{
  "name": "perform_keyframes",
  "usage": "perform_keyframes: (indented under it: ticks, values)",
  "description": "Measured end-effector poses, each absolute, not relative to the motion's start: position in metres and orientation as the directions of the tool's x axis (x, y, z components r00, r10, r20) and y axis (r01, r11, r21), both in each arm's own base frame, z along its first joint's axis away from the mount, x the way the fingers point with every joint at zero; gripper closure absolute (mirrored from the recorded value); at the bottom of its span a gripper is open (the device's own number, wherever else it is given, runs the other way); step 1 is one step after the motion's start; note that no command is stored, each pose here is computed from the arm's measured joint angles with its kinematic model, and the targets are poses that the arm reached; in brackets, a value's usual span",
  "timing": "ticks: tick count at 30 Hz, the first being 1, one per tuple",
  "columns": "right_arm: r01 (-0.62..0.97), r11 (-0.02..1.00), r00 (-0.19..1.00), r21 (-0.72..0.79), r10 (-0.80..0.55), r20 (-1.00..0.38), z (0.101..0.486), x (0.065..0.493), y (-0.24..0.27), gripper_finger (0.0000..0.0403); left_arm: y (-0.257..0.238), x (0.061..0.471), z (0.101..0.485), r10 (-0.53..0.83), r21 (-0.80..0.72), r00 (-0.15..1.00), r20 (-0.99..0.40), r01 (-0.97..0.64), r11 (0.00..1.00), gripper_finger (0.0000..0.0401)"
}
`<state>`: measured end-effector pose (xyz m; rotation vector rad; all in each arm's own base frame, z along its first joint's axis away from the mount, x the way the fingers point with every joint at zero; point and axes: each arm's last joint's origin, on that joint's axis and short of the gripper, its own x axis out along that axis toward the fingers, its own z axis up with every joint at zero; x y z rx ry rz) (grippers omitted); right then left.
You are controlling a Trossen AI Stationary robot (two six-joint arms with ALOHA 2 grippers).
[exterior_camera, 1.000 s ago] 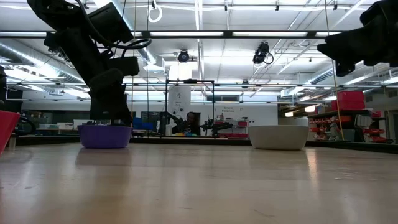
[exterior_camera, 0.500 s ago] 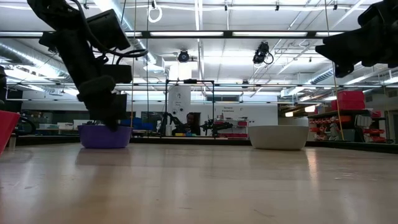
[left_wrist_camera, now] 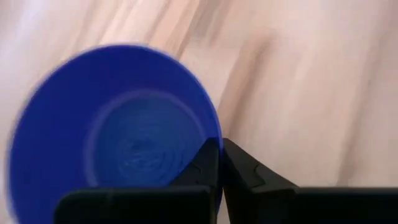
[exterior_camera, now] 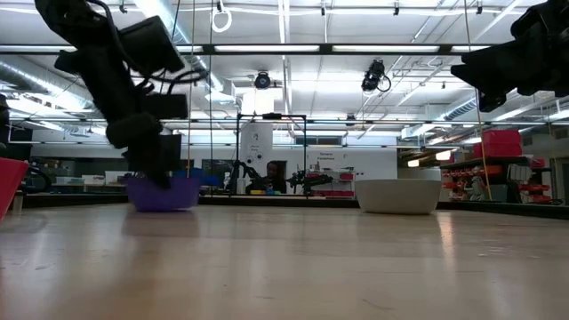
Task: Nest bowls inside each other
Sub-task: Stack the blue bowl on the light blue bowl
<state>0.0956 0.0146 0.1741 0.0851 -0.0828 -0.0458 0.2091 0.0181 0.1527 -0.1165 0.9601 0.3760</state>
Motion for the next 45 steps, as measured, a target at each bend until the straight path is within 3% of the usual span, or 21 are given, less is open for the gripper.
perform_keyframes:
  ticks: [5,11,20,28,34,45]
  values:
    - [0.042,0.995,0.996,0.087,-0.049,0.081,0.174,0.096,0.015,0.0267,0.017,0.235,0.177,0.171,0.004,0.793,-0.584,-0.208,0.978,0.0395]
    - [0.043,0.995,0.996,0.087,-0.050,0.080,0.174,0.096,0.015,0.0268,0.049,0.266,0.203,0.174,0.011,0.880,-0.441,-0.189,0.982,0.0396]
    - [0.043,0.995,0.996,0.087,-0.050,0.080,0.174,0.096,0.015,0.0268,0.084,0.381,0.198,0.020,0.056,0.854,-0.519,0.011,0.998,0.0396]
    - [0.044,0.995,0.996,0.093,-0.051,0.070,0.173,0.096,0.015,0.0268,0.099,0.456,0.208,0.003,0.153,0.816,-0.578,0.105,0.983,0.0396]
    - [0.044,0.995,0.997,0.090,-0.049,0.056,0.172,0.096,0.015,0.0265,0.106,0.487,0.219,-0.055,0.182,0.857,-0.513,0.172,0.968,0.0396]
    - [0.041,0.993,0.998,0.115,-0.047,0.050,0.171,0.096,0.015,0.0269,0.125,0.501,0.191,-0.047,0.146,0.780,-0.625,0.175,0.974,0.0396]
